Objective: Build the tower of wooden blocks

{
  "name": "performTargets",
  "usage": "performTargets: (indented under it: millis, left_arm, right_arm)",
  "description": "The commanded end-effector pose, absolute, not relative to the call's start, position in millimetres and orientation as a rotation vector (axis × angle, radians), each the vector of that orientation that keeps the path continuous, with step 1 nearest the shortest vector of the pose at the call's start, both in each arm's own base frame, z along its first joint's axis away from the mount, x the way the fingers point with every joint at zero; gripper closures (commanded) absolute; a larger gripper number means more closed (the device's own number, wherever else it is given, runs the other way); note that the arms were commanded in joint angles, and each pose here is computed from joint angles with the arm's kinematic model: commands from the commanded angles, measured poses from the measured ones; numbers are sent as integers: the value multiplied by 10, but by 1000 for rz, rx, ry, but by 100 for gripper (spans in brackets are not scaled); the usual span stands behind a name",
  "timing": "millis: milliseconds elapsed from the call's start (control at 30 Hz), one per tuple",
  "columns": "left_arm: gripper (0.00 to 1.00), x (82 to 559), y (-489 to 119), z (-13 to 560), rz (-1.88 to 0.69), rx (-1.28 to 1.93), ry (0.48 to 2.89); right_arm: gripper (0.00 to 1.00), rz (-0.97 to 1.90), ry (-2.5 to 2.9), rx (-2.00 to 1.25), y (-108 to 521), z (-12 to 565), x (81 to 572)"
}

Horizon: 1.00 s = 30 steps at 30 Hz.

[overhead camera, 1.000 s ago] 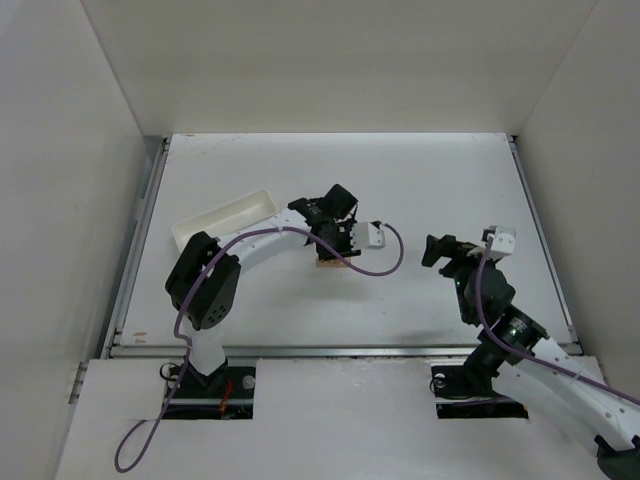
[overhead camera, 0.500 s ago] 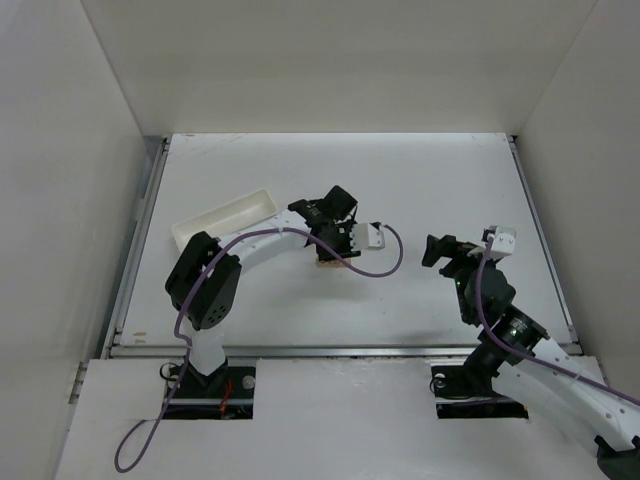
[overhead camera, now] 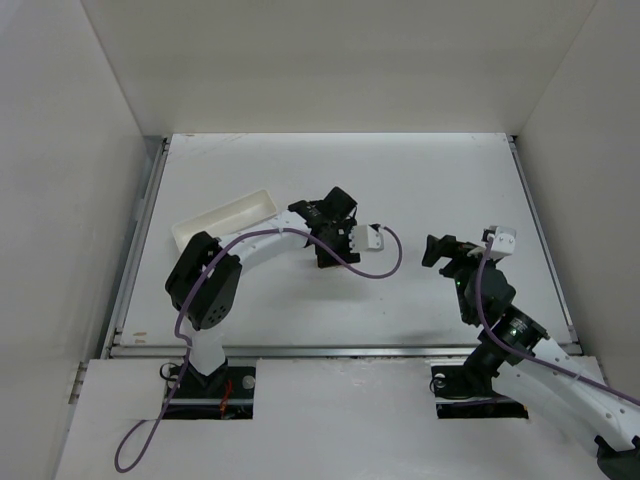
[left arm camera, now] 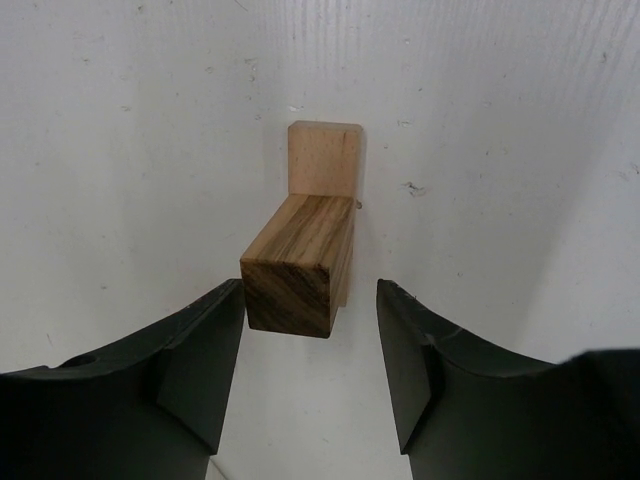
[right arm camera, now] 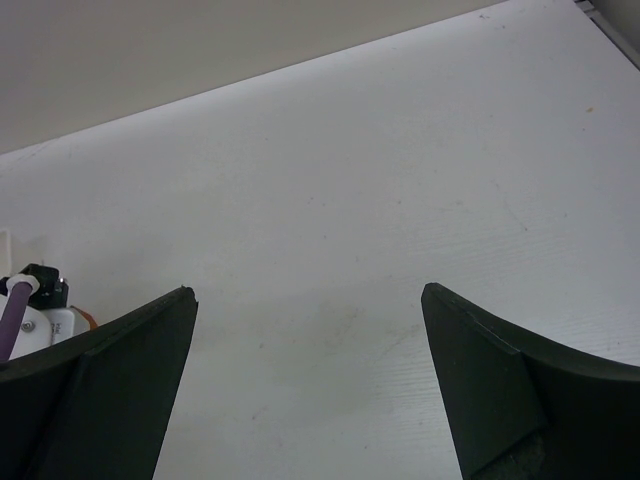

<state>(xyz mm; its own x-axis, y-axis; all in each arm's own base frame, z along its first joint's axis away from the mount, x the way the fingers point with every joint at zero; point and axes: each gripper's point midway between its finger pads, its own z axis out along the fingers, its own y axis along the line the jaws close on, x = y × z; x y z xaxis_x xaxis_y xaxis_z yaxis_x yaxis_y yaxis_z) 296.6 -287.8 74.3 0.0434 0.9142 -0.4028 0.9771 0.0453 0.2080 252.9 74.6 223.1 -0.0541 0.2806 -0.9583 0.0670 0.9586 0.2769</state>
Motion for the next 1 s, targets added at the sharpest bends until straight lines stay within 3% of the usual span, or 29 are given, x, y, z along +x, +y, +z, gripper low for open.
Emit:
performTargets:
  millis: [0, 600, 967]
  left_arm:
    - [46, 2891, -2865, 845, -211, 1912, 1874]
    - [32, 2953, -2923, 1096, -203, 1877, 1813]
    - [30, 2949, -2938, 1179, -211, 1881, 1794]
  right_arm:
    - [0, 181, 1606, 270, 739, 2279, 2524]
    - [0, 183, 1615, 259, 762, 2258, 2532]
    - [0, 190, 1617, 252, 778, 2257, 2531]
